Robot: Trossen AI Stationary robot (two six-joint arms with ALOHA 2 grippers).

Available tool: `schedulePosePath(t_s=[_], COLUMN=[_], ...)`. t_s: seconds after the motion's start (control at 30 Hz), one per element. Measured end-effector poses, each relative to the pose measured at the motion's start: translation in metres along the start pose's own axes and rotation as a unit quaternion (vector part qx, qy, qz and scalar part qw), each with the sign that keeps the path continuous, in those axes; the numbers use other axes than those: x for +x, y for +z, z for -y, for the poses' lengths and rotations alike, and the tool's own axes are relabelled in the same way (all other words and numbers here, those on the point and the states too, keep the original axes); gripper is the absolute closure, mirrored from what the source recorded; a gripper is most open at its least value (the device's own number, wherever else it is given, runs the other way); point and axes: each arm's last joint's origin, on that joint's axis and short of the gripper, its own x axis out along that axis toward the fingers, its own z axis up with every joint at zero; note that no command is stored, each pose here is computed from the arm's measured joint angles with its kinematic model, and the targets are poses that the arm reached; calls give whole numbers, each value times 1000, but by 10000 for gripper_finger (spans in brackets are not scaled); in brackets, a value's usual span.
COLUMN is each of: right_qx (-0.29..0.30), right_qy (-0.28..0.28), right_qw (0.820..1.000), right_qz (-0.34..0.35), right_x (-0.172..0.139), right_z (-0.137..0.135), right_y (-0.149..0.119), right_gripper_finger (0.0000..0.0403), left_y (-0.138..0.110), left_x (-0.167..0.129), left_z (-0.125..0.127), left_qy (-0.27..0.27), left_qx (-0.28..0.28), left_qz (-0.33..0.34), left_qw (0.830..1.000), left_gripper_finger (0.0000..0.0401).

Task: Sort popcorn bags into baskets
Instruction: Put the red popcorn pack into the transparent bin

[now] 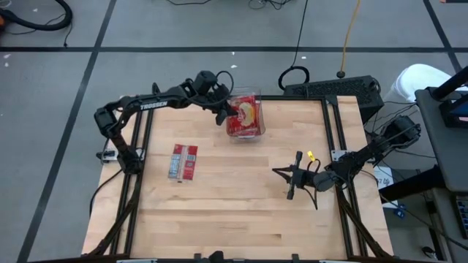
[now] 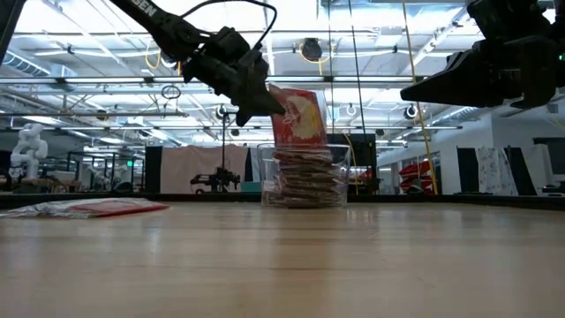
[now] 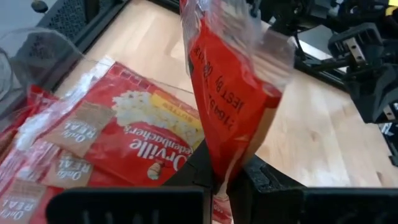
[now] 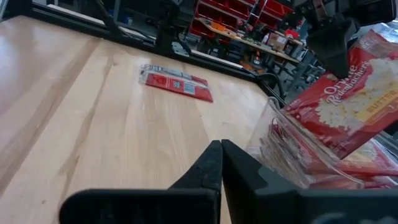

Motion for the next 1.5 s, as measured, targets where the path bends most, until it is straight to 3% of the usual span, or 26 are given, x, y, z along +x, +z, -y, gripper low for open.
schedulePosePath(t_s=[0.23, 0.5, 0.73, 1.2, 1.33, 1.5], right_qx=[0, 2, 2, 2, 21, 83], right_qy=[0, 0, 0, 0, -6, -64], right_qw=[1000, 1000, 1000, 1000, 1000, 994], right_qz=[0, 0, 0, 0, -1, -5], right_x=[0, 0, 0, 0, 1, 9], right_z=[0, 0, 0, 0, 1, 13], right_y=[0, 0, 0, 0, 0, -1], right_gripper_finger=[403, 403, 403, 403, 403, 403], left_y=[-6, -8, -9, -11, -11, -8], left_x=[4, 7, 6, 9, 5, -10], left_z=[-6, -8, -10, -9, -7, 14], left_qy=[7, 25, 68, 174, 190, 187], left_qx=[-31, -33, -24, -16, -31, -19], left_qz=[-19, -23, -28, -36, -43, -62], left_qw=[999, 999, 997, 984, 980, 980], left_gripper_finger=[373, 321, 292, 196, 197, 226])
